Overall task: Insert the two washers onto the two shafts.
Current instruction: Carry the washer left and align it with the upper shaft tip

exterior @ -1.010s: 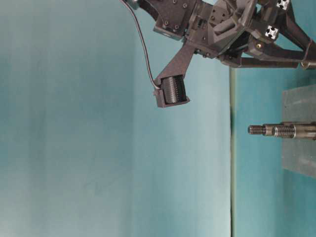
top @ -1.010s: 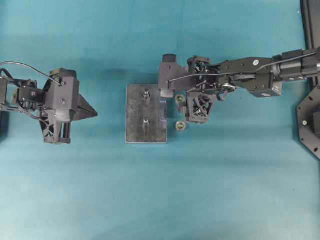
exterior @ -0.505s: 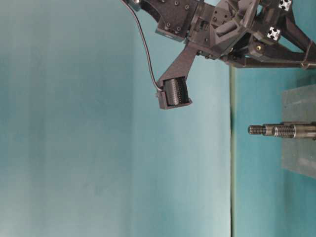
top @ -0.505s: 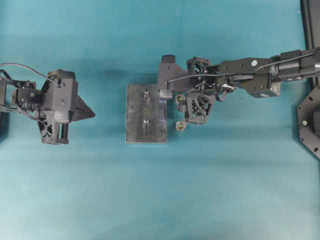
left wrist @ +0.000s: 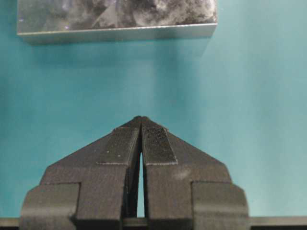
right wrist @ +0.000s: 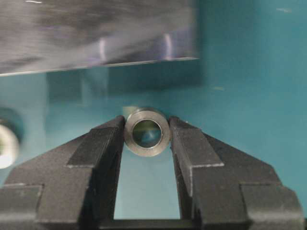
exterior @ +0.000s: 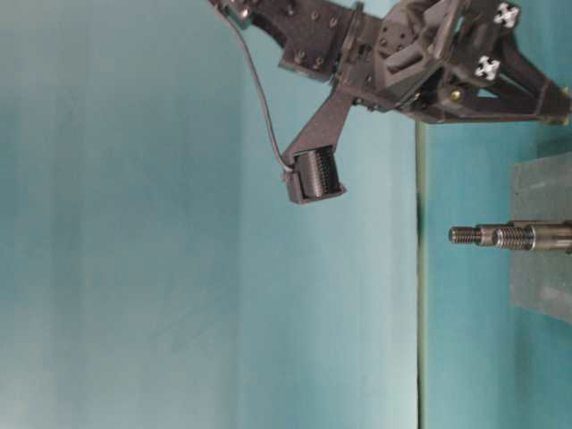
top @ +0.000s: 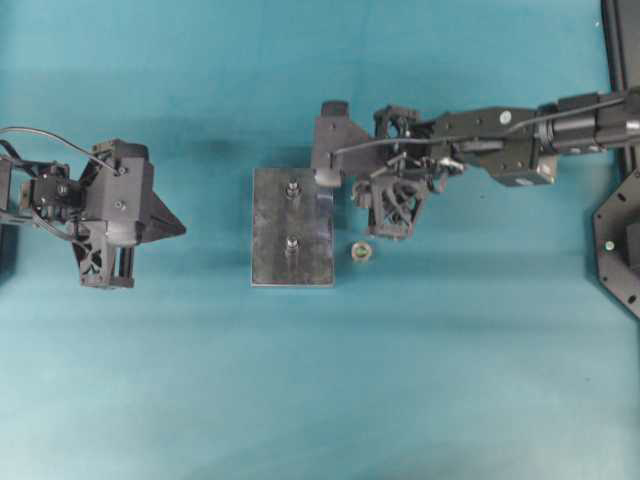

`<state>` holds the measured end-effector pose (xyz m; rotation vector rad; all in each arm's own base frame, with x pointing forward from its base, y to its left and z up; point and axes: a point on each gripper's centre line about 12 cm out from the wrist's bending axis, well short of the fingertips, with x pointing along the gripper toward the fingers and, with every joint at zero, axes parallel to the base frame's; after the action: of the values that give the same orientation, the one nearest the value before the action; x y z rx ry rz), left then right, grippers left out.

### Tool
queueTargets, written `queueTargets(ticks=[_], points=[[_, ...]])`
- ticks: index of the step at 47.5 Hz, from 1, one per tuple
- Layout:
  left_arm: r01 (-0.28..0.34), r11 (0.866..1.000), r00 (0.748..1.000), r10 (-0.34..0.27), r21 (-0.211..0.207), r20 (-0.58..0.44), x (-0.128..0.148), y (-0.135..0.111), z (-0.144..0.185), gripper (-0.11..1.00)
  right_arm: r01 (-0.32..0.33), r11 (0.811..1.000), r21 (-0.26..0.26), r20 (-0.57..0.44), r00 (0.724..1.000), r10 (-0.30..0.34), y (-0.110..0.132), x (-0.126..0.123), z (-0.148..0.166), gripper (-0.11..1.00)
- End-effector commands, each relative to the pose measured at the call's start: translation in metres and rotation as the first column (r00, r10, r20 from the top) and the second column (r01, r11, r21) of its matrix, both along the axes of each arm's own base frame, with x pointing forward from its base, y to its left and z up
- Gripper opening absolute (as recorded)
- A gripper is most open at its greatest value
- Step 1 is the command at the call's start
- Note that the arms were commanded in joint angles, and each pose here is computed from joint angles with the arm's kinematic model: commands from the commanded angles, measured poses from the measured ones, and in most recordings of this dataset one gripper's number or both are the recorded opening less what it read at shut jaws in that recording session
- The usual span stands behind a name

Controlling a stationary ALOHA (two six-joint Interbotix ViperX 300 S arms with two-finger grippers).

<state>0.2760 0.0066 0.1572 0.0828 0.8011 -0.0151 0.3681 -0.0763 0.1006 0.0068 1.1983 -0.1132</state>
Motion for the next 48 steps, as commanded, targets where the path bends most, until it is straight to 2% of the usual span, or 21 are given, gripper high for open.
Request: queueTargets(ticks=[1, 13, 26, 48], points=[[-0.001, 1.000, 1.000, 0.001, 0.002, 0.028, 0.003, 0.001, 0.007, 0.00, -0.002, 1.000, -0.012, 0.054, 0.999, 0.003, -0.001, 0.010, 0.029, 0.34], [-0.001, 1.000, 1.000, 0.001, 0.002, 0.023, 0.003, 0.001, 0.006, 0.00, -0.032, 0.999, -0.025, 0.114, 0.993, 0.034, 0.008, 0.031, 0.070, 0.34], [-0.001, 1.000, 1.000, 0.001, 0.002, 0.021, 0.003, 0.001, 0.005, 0.00, -0.054, 0.998, -0.039, 0.176, 0.983, 0.060, 0.014, 0.057, 0.093, 0.34], [-0.001, 1.000, 1.000, 0.001, 0.001, 0.029, 0.002, 0.000, 0.003, 0.00, -0.068, 0.997, -0.038, 0.171, 0.982, 0.074, 0.018, 0.067, 0.095, 0.34]])
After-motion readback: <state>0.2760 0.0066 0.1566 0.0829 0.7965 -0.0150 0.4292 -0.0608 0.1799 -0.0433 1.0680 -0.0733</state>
